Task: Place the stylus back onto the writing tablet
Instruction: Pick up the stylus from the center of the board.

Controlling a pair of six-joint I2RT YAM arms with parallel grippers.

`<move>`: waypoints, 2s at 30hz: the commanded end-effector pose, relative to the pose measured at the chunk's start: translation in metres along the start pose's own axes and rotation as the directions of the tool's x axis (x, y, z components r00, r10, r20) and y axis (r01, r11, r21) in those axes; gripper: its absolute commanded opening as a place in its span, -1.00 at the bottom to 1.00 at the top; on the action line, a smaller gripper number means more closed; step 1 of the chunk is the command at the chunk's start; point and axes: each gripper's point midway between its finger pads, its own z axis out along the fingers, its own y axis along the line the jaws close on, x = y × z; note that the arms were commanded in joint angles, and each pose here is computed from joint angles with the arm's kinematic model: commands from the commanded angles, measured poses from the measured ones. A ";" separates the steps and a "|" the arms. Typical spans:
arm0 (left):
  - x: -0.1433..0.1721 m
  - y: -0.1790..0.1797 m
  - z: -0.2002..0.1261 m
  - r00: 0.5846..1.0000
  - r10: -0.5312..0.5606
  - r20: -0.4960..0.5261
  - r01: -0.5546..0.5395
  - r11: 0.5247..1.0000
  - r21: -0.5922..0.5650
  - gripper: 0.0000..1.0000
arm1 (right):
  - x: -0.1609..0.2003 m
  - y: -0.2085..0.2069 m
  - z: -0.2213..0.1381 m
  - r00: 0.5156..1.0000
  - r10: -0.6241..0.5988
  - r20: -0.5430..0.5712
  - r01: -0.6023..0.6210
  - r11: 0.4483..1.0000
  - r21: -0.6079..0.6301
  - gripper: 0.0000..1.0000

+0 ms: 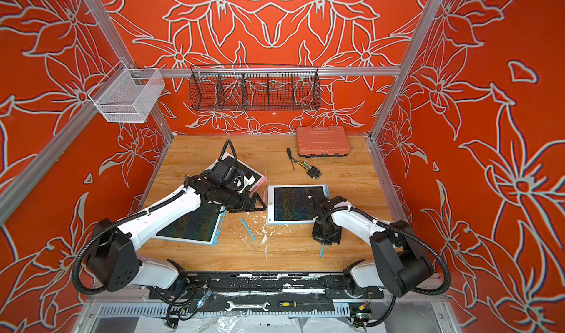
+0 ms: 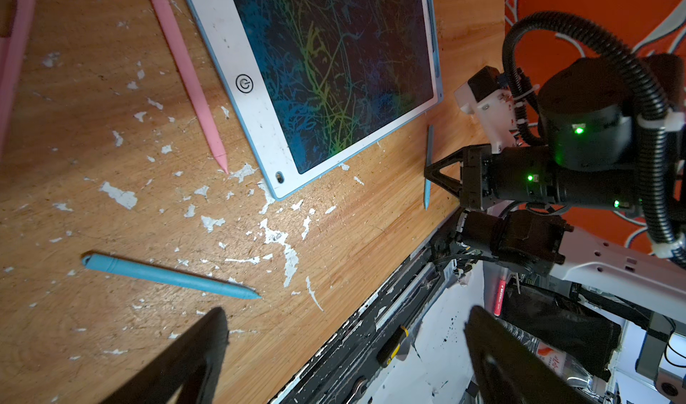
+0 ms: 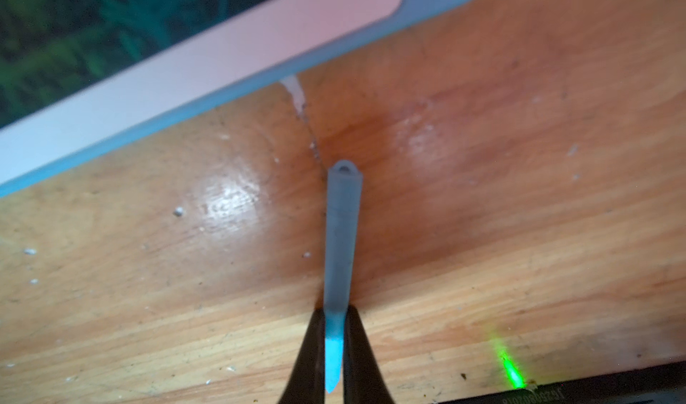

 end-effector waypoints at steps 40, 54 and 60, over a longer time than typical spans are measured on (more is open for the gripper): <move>0.000 0.001 0.002 1.000 -0.008 -0.009 0.009 1.000 0.011 0.95 | -0.007 0.064 0.005 0.961 -0.251 0.115 0.258 0.965 -0.049 -0.95; 0.001 0.001 0.002 1.000 -0.012 -0.005 0.012 1.000 0.011 0.95 | -0.012 0.068 0.005 0.962 -0.246 0.121 0.252 0.967 -0.040 -0.74; 0.003 0.003 0.001 1.000 -0.014 -0.003 0.014 1.000 0.008 0.95 | -0.013 0.065 0.005 0.966 -0.229 0.124 0.234 0.972 -0.030 -0.60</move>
